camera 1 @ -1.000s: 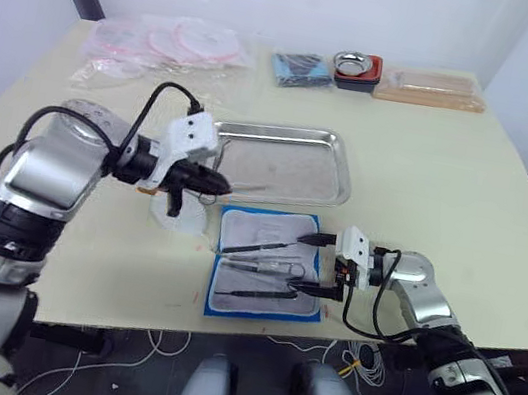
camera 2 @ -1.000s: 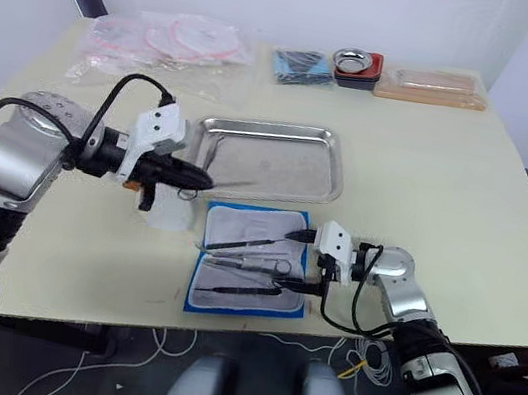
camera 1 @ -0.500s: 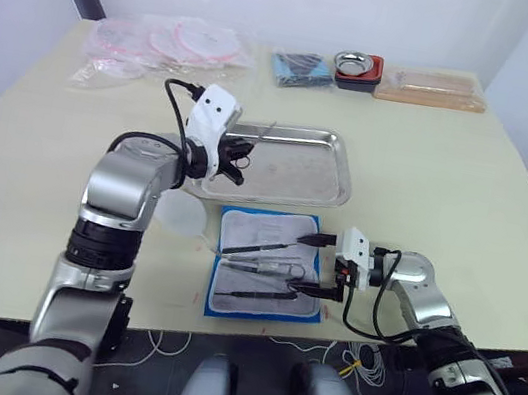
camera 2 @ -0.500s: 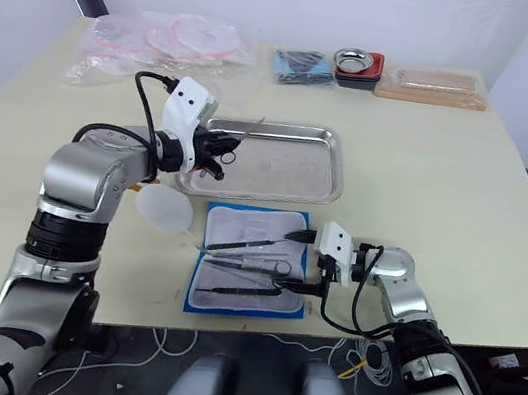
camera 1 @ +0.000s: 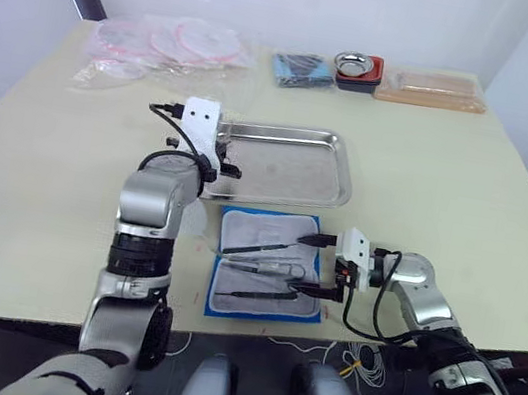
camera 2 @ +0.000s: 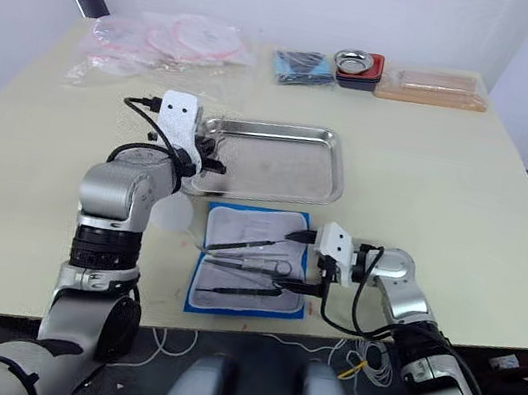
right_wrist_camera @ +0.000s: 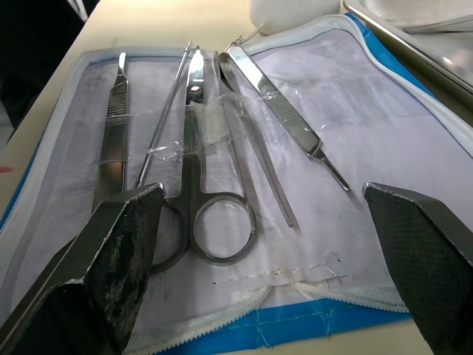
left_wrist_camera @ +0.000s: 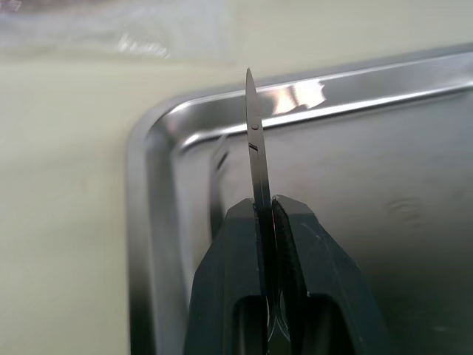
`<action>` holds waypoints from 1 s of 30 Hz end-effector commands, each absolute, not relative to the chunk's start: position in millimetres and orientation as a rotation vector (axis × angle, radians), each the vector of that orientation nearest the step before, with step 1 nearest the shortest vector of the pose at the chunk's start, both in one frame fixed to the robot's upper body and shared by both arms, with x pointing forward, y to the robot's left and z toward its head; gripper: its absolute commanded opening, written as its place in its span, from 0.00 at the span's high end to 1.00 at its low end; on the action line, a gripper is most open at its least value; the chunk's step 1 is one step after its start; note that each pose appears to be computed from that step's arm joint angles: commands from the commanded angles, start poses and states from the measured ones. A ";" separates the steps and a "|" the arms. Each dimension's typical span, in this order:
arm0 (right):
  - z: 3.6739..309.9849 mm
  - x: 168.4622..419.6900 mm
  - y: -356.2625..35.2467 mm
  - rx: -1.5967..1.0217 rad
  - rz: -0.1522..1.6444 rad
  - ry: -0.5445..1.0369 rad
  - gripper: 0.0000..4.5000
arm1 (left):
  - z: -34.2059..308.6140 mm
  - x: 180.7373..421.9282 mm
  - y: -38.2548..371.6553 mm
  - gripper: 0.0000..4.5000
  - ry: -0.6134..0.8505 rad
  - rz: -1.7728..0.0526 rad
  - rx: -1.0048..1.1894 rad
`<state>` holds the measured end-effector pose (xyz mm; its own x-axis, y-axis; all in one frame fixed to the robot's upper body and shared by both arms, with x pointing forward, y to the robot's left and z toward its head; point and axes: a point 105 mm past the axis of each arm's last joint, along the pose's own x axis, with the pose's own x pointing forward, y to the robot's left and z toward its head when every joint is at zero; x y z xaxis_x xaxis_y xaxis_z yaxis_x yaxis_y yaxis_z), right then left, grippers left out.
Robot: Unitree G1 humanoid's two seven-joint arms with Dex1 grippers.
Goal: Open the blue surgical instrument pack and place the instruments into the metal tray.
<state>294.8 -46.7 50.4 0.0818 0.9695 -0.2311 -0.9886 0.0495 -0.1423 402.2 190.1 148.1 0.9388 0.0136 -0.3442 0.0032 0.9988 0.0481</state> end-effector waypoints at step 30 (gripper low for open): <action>-1.8 273.1 -53.6 -0.312 1.515 0.318 0.00 | 112.8 403.4 171.3 0.82 0.414 0.052 -0.063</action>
<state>294.6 -46.2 50.1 0.0824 0.9695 -0.2309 -0.9885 0.0501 -0.1423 402.4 172.6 108.0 0.9045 0.0438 -0.4243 -0.0727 0.9960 -0.0521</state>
